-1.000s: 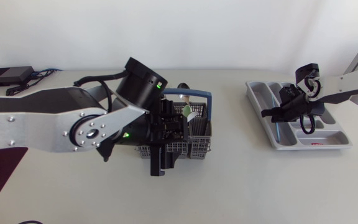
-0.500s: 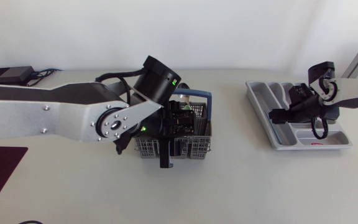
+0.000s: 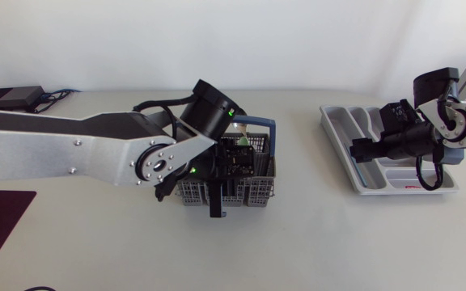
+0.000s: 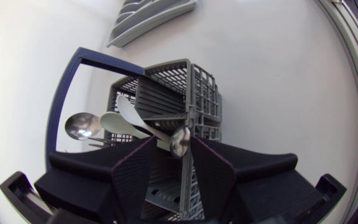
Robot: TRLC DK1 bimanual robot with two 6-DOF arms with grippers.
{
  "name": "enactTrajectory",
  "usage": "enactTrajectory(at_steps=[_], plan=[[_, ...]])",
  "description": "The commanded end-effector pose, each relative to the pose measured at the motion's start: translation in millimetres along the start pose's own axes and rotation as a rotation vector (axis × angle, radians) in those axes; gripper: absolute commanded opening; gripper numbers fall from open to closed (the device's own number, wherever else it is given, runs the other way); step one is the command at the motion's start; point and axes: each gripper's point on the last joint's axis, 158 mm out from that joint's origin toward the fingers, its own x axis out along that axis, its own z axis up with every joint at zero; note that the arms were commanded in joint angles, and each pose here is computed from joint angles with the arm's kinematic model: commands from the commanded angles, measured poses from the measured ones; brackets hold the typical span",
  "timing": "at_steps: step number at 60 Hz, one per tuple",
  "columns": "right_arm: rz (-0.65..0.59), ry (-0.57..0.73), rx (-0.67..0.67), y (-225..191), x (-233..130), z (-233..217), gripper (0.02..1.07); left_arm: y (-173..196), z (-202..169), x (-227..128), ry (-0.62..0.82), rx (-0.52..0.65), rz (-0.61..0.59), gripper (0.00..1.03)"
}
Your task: Sort the cutlery from the basket into the organizer compartments.
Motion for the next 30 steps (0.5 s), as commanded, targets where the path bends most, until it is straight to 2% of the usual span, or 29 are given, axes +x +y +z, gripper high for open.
enactTrajectory(at_steps=[1,30], plan=[[-0.012,0.002,-0.026,2.7,-3.6,-7.2,0.89,7.5,3.4,5.3,0.000,0.025,0.016,0.37],[-0.008,-0.007,-0.061,16.0,-9.0,-7.9,0.89,21.8,1.4,4.5,0.001,0.022,0.059,0.37]])
